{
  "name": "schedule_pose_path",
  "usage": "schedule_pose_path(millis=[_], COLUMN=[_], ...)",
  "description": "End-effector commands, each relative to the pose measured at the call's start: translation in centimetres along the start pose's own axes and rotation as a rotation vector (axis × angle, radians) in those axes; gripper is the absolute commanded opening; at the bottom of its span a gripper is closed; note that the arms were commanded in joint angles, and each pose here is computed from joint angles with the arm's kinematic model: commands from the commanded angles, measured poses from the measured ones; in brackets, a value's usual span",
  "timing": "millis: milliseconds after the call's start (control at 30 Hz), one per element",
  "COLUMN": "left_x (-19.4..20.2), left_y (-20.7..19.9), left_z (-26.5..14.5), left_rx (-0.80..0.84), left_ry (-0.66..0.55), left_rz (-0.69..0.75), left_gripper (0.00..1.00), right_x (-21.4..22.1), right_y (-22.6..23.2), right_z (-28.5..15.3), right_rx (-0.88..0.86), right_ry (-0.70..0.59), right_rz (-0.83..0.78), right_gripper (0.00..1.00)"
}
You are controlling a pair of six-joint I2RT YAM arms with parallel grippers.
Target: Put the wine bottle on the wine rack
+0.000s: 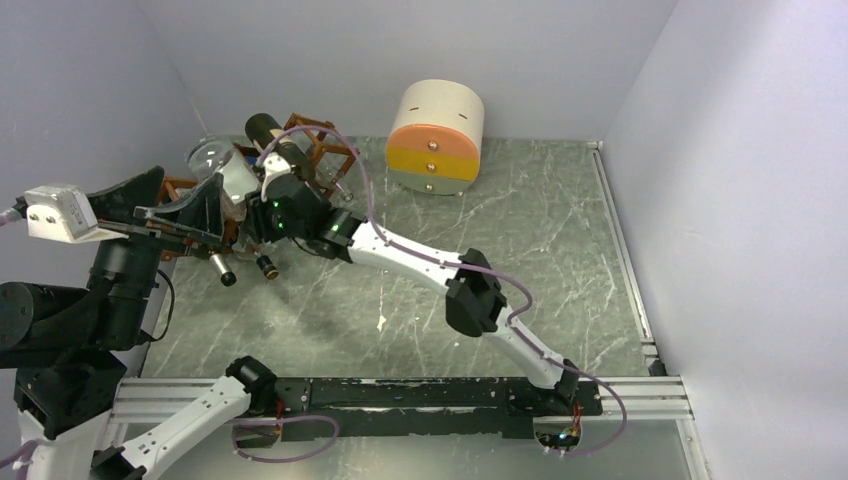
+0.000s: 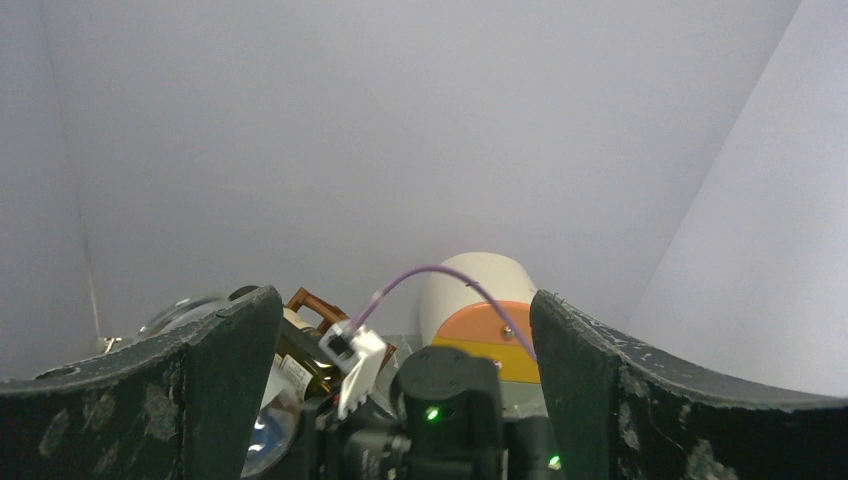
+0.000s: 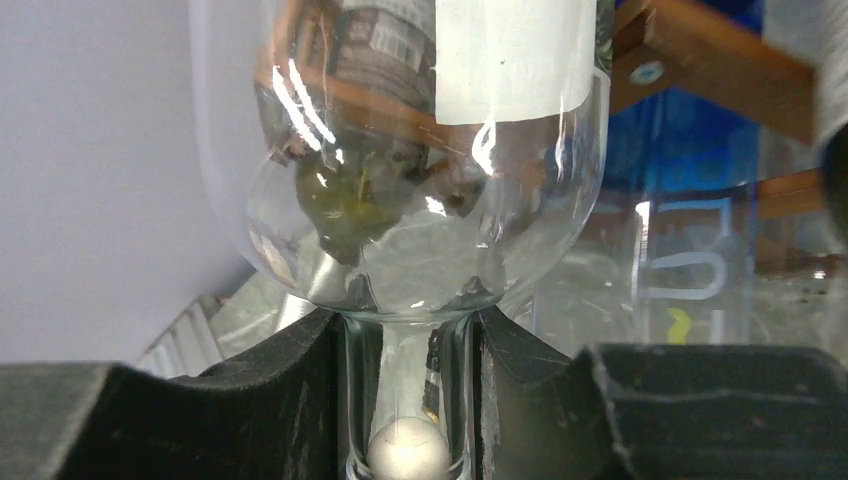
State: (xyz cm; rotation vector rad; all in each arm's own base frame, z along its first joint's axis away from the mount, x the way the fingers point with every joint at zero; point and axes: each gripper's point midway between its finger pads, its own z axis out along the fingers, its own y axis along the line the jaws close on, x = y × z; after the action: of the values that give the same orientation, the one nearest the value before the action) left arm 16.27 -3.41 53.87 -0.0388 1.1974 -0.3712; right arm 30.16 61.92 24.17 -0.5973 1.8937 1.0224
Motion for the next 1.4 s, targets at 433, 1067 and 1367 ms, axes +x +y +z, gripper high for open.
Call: schedule_pose_path(millis=[433, 1067, 1367], left_x=[2.5, 3.6, 3.7], left_y=[0.4, 0.7, 1.0], left_z=[0.5, 0.5, 0.4], left_rx=[-0.030, -0.052, -0.062], left_ry=[0.093, 0.122, 0.121], left_rz=[0.044, 0.041, 0.047], left_gripper=[0.97, 0.97, 0.97], right_x=[-9.7, -6.8, -5.3], right_y=[3.4, 2.6, 2.3], right_z=[1.4, 3.5, 3.6], right_rx=[-0.066, -0.068, -0.053], right_ry=[-0.481, -0.491, -0.447], right_rz=[-0.045, -0.115, -0.117], right_gripper=[0.11, 0.54, 0.41])
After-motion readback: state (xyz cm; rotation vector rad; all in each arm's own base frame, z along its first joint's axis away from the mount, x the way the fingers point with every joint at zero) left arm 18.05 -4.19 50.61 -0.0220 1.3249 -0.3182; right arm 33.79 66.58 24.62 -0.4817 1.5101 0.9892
